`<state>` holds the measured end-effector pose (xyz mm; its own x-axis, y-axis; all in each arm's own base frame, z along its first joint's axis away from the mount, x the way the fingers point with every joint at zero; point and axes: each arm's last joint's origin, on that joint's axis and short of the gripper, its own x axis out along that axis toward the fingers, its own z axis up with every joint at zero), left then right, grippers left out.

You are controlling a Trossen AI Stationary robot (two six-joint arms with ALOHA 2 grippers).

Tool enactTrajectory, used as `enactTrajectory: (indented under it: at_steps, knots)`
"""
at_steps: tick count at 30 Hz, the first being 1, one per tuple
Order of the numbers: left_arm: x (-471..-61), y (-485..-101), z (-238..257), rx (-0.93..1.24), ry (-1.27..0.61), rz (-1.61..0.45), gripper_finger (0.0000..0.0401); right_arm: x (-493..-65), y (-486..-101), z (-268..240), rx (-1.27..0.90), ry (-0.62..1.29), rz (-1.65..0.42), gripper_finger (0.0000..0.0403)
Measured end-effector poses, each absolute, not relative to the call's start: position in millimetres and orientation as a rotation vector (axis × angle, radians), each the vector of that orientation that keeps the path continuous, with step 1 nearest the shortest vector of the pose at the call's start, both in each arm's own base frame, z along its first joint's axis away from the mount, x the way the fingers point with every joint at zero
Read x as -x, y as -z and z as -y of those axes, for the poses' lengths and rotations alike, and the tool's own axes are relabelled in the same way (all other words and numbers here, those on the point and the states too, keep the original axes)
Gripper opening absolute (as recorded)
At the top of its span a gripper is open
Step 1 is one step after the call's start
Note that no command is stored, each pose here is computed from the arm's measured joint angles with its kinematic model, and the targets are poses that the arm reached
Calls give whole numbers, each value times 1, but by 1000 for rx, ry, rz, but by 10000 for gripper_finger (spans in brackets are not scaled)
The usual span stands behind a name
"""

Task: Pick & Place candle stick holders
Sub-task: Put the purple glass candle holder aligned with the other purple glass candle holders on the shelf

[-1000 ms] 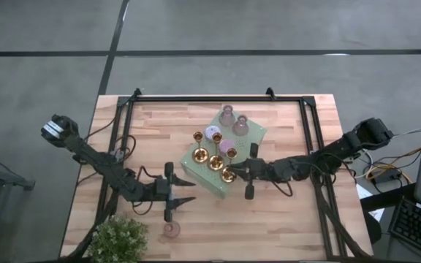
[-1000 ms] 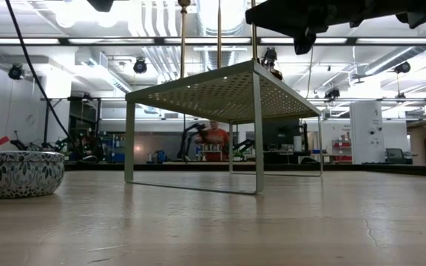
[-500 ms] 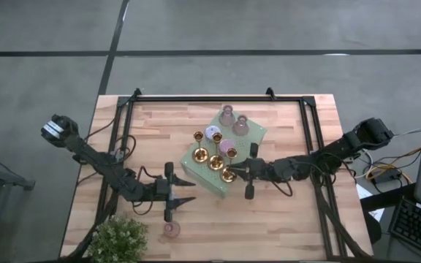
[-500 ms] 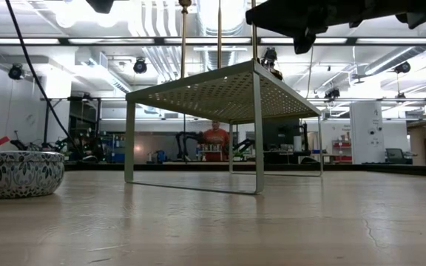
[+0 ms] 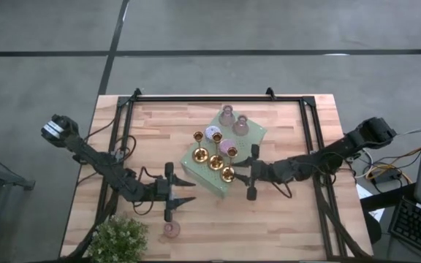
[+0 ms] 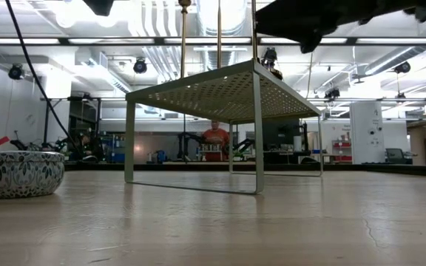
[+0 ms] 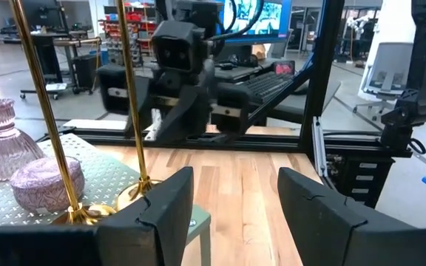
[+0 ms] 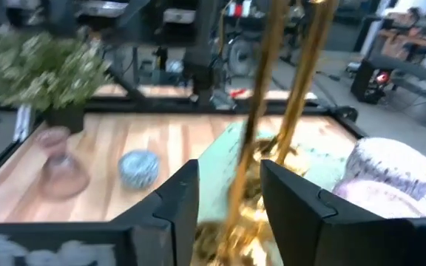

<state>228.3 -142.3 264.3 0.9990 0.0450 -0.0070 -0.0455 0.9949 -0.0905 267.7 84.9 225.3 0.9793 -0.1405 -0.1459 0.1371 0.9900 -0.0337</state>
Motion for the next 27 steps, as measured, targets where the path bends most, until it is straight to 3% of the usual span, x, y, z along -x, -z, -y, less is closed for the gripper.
enactTrajectory:
  at_steps: [9, 15, 27]
  knots:
    - [-227, -257, 141, 115, -45, -36, 202, -239, -233, -107, 69, 23, -245, 150]
    - [-226, -250, 144, 162, 39, -104, 202, -231, -232, -140, 114, -172, -232, 140]
    - [-224, -242, 143, 176, 58, -142, 202, -283, -226, -189, 198, -246, -268, 118]
